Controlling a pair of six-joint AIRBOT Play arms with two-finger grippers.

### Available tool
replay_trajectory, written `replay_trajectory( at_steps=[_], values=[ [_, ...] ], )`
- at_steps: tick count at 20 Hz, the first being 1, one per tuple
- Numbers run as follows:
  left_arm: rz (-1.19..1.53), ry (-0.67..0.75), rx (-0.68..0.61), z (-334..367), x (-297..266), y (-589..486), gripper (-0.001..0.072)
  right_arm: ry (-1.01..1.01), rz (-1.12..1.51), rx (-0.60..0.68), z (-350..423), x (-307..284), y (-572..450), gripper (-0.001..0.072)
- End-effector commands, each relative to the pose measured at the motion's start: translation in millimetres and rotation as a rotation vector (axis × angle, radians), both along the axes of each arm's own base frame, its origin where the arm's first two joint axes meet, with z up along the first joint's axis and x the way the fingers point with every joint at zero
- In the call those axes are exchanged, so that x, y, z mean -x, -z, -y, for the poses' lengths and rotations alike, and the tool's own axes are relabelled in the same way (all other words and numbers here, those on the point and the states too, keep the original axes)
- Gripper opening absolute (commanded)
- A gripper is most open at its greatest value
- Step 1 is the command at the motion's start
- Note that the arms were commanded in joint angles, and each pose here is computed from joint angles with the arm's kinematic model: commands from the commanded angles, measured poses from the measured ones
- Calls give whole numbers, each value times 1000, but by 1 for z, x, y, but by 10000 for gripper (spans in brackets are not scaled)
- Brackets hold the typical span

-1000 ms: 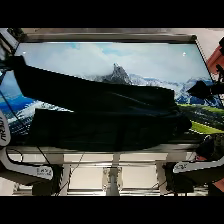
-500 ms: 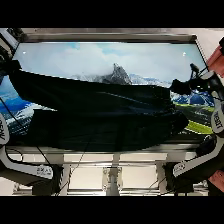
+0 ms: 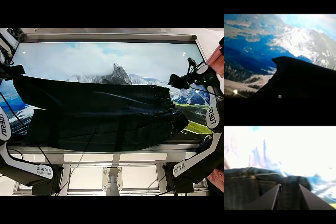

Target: Fold the clothes and pants, and hang the long-sleeved shirts on hangers.

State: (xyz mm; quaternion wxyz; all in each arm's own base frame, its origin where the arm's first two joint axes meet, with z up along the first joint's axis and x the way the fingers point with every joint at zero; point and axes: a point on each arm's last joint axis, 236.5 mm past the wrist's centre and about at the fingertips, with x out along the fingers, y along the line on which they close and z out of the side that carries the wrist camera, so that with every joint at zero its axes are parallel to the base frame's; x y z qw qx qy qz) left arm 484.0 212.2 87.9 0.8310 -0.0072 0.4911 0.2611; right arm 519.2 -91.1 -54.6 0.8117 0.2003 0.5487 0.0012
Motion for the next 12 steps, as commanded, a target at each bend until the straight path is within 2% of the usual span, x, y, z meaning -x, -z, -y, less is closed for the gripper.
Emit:
replay_trajectory(
  at_steps=[1,5,7,12],
  values=[
    [-7,-3,3,0,1,1,22,-28,-103,81,28,24,-1,262],
    [-6,-2,10,2,1,2,22,-67,-180,48,14,34,24,270],
    [-7,-2,11,2,1,2,22,-94,-184,43,0,29,32,311],
    [-13,-4,12,1,2,3,22,-123,-166,53,-18,19,42,311]
  ],
)
